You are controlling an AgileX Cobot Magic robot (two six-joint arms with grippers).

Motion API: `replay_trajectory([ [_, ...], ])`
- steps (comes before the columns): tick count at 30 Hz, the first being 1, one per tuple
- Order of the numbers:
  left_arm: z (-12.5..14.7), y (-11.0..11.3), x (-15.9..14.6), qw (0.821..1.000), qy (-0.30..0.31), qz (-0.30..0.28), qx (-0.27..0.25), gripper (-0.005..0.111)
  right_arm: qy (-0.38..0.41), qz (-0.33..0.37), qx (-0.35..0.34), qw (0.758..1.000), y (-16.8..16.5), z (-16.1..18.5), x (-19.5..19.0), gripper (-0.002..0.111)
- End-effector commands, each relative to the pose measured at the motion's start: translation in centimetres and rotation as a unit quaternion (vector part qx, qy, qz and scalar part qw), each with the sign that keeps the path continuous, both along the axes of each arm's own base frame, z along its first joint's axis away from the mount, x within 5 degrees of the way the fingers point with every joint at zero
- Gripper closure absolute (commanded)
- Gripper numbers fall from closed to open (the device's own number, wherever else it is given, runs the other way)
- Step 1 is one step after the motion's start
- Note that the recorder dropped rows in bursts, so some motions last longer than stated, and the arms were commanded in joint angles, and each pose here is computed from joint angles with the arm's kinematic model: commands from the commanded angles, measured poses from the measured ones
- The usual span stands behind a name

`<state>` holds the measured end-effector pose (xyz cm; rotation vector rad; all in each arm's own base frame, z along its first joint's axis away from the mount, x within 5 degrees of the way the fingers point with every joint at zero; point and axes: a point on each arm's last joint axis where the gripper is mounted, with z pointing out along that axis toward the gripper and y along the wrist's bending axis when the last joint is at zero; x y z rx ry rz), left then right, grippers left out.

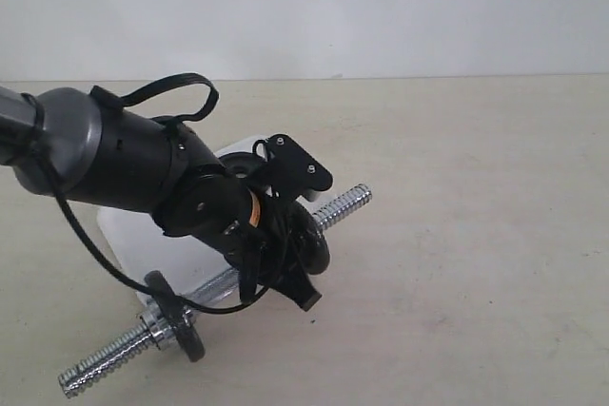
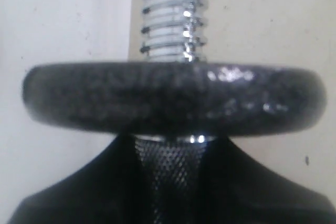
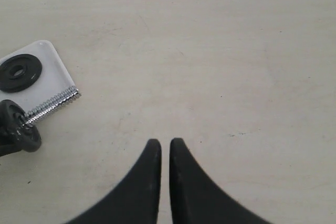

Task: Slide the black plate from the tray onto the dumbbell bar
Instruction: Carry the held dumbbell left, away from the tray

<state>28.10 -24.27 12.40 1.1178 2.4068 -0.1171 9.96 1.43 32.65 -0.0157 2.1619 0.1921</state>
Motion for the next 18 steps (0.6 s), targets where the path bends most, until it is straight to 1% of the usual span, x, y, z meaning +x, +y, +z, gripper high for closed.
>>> replay_trajectory([
  [1, 16.4, 2.4, -2.8, 0.960, -0.211, -0.016, -0.185, 0.102, 0.003, 0.001, -0.001, 1.000, 0.0, -0.2, 0.0, 0.104],
  [4, 17.3, 2.8, -3.3, 0.953, -0.227, -0.019, -0.200, 0.102, 0.004, 0.001, 0.000, 1.000, 0.0, -0.2, 0.0, 0.104],
  [11, 18.4, 3.3, -3.9, 0.949, -0.237, -0.018, -0.208, 0.102, 0.005, 0.003, 0.008, 1.000, 0.1, -0.2, 0.0, 0.104],
  [15, 18.4, 3.8, -3.6, 0.949, -0.238, -0.010, -0.206, 0.102, 0.012, 0.004, 0.008, 1.000, 0.1, -0.3, -0.1, 0.104],
  [18, 18.9, 4.5, -3.1, 0.943, -0.255, 0.001, -0.216, 0.102, 0.018, 0.005, 0.007, 1.000, 0.2, -0.4, -0.2, 0.104],
])
